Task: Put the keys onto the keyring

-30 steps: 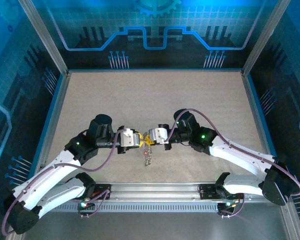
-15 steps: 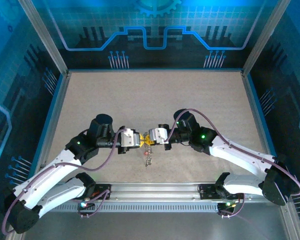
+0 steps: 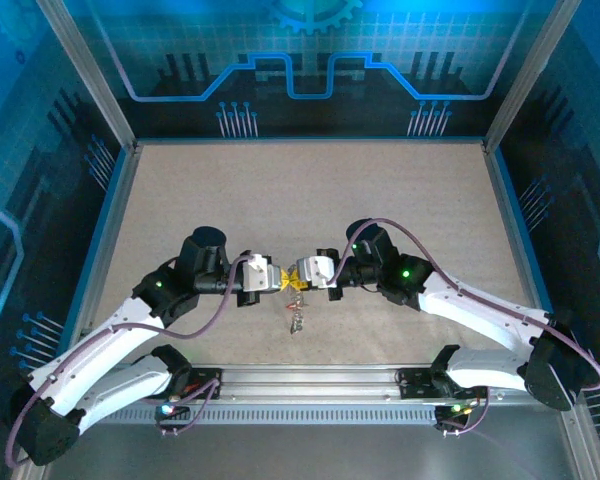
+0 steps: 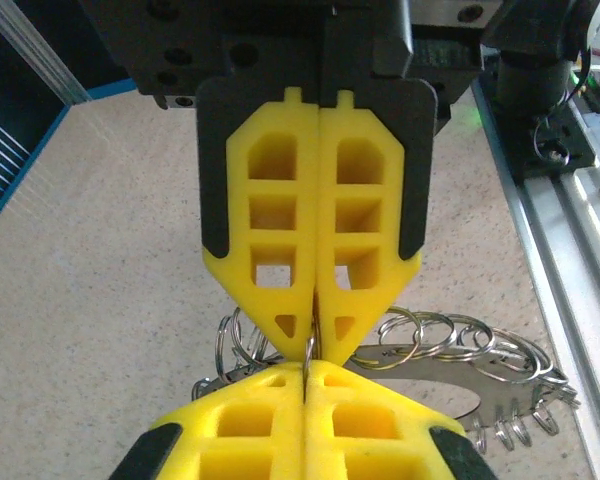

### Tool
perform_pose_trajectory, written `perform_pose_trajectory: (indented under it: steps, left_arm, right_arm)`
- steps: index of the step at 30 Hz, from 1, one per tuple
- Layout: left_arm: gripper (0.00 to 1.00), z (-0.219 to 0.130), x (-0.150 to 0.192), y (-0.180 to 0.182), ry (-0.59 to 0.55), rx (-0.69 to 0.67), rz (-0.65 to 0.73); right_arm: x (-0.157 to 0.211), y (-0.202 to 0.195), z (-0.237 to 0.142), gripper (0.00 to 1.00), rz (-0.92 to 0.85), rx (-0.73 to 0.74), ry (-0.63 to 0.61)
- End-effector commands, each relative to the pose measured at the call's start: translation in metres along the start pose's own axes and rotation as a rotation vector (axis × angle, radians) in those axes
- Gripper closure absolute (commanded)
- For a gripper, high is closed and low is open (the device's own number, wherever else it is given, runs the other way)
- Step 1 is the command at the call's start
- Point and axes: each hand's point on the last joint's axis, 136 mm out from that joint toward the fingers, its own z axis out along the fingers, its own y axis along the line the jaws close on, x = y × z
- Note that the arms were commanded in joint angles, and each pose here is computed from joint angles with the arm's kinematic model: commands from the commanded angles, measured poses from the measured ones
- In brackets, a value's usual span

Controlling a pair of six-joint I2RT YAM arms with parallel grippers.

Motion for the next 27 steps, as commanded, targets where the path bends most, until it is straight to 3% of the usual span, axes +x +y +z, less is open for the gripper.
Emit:
perform_pose_trajectory:
  steps: [1,4,7,10,16,21,27]
  left_arm:
    - [1.00,-0.001,-0.020,-0.004,-0.077,0.039,0.028]
    - [1.00,-0.001,-0.017,0.001,-0.051,0.017,0.013]
    - [1.00,-0.005,-0.013,0.009,0.008,-0.017,-0.008]
    - [1.00,-0.008,-0.006,0.010,0.067,-0.028,0.011]
    - [1.00,-0.010,0.003,0.012,0.163,-0.013,-0.029]
    - [1.00,-0.010,0.001,0.015,0.158,-0.028,-0.033]
    - [1.00,-0.007,0.004,0.015,0.172,-0.013,-0.069]
  right_arm:
    - [-0.023,-0.006,0.003,1.00,-0.042,0.022,-0.072]
    - [-0.020,-0.009,0.002,0.99,-0.026,0.042,-0.053]
    - [-0.011,-0.016,-0.001,0.82,-0.017,0.095,-0.017]
    - [-0.002,-0.021,-0.008,0.72,0.002,0.124,0.032]
    - [0.012,-0.023,-0.016,0.70,0.038,0.118,0.118]
    - [0.000,-0.025,-0.015,0.66,0.075,0.091,0.092]
    - [-0.004,-0.023,-0.002,0.68,0.167,0.026,0.070]
